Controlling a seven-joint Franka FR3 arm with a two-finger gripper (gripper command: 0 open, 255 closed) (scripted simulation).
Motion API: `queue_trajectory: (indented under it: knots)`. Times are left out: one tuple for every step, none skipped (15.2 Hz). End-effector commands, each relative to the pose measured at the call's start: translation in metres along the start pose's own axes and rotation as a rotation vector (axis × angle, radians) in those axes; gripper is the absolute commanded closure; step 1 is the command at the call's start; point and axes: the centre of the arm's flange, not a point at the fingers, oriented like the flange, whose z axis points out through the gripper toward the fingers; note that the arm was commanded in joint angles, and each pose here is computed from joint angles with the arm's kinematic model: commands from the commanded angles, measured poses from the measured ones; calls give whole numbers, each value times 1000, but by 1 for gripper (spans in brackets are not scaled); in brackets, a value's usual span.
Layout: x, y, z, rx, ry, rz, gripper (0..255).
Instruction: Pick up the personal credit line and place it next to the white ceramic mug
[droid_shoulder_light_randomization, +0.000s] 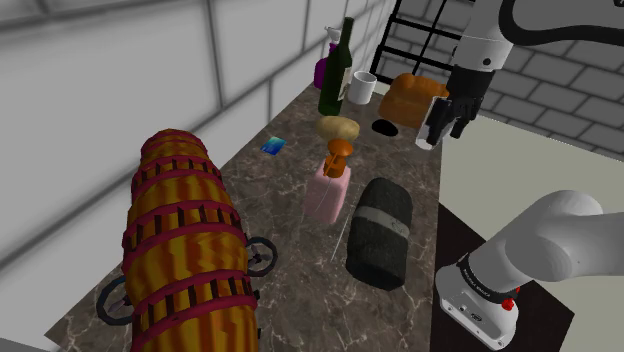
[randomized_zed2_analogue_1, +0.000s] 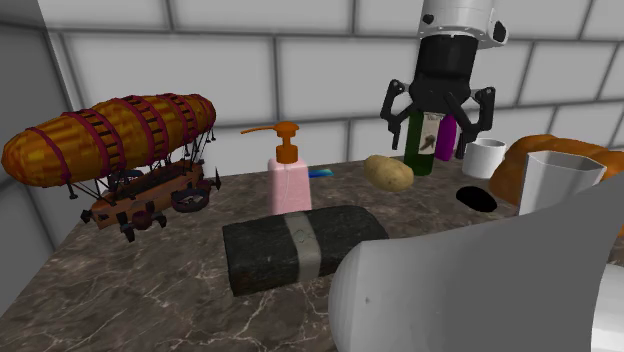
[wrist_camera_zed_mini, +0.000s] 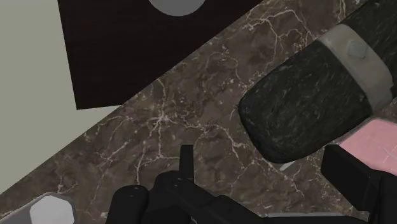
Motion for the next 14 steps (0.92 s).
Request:
queue_trajectory:
  knots:
    - [0, 0, 0, 0, 0, 0, 0]
    - [5, -11, 4, -1, 9, 26, 0]
    - [10, -22, 8, -3, 18, 52, 0]
    - [15, -33, 11, -4, 27, 78, 0]
    - [21, -44, 15, -5, 36, 104, 0]
    - [27, -55, 19, -7, 45, 129, 0]
    - [34, -65, 23, -8, 54, 155, 0]
    - [40, -76, 26, -9, 63, 181, 0]
    - [47, -86, 30, -11, 72, 207, 0]
    - [54, -96, 33, -12, 81, 233, 0]
    - [62, -105, 37, -13, 90, 259, 0]
    - [70, -115, 40, -15, 99, 285, 0]
    - [78, -124, 44, -16, 108, 311, 0]
    - [86, -133, 47, -17, 117, 337, 0]
